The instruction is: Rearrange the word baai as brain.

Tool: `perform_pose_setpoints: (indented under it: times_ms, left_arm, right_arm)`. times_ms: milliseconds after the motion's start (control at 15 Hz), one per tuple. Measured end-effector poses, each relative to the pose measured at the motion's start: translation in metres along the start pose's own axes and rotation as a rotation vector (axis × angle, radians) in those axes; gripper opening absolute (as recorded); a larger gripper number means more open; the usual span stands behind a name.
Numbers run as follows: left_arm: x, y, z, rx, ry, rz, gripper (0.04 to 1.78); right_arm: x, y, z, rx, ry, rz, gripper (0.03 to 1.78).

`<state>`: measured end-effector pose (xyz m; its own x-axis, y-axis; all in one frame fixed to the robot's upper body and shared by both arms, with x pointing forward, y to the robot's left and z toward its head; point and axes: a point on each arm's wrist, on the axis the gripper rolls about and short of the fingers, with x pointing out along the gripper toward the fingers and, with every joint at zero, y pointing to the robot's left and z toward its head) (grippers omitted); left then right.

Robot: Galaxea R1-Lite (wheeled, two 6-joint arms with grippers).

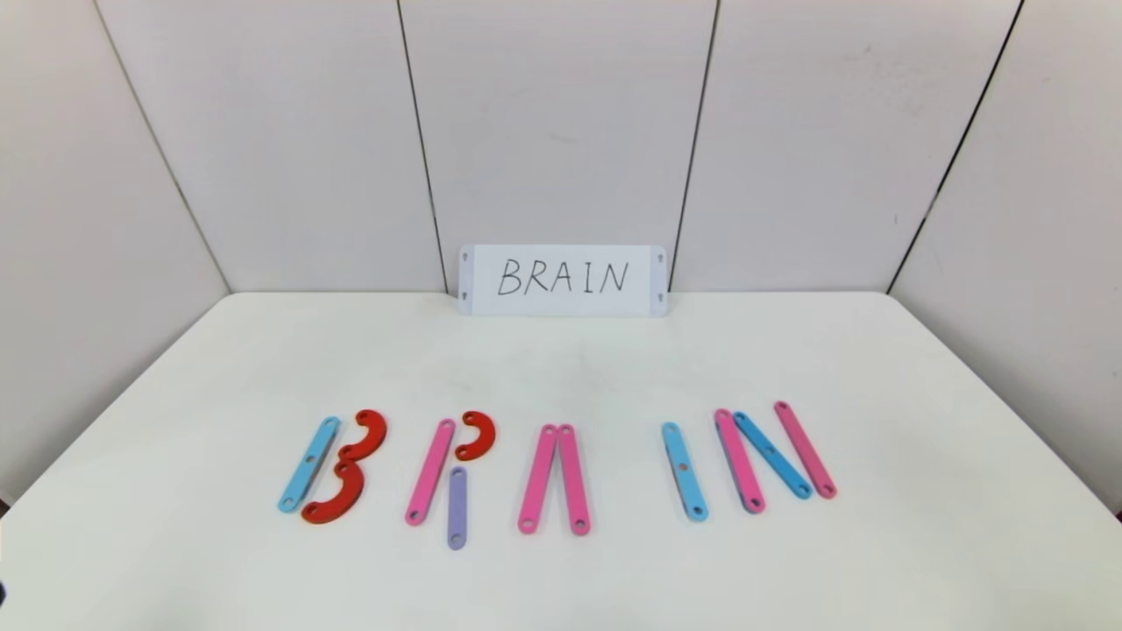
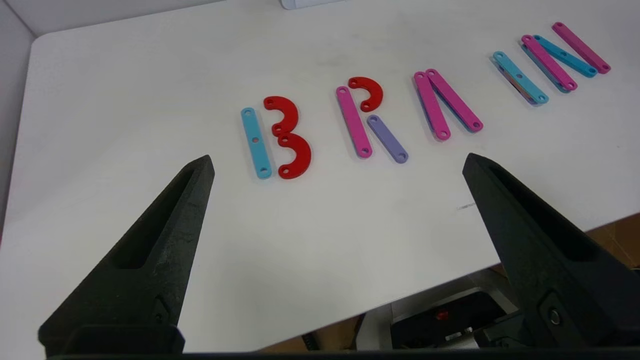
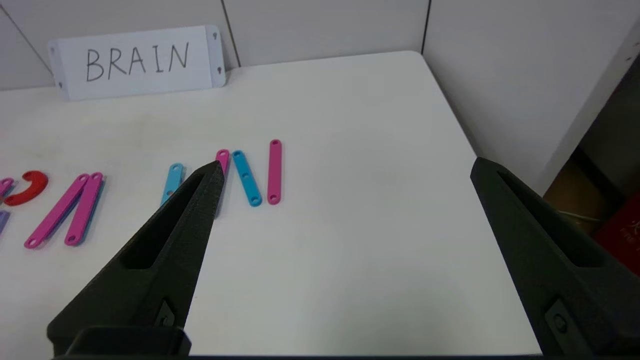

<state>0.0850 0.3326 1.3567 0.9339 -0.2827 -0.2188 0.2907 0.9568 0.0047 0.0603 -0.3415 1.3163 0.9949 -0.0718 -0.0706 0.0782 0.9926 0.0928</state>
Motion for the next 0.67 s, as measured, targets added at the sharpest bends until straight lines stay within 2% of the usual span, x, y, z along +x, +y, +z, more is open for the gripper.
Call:
perform_pose_setpoints:
  times_ms: [200, 400, 667]
  left_arm:
    - [-0.017, -0.004, -0.013, -0.015, -0.054, 0.107, 1.74]
    - [-0.032, -0.009, -0.029, -0.02, -0.102, 0.184, 1.74]
    - [-0.045, -0.016, -0.057, -0.008, -0.172, 0.232, 1.74]
  right_arm:
    - [-0.015, 0.0, -0.005, 0.002, -0.076, -0.058, 1.73]
    - [-0.025, 0.0, -0.014, 0.002, -0.129, -0.061, 1.73]
    - [-0.034, -0.003, -0.038, -0.078, -0.186, -0.047, 1.73]
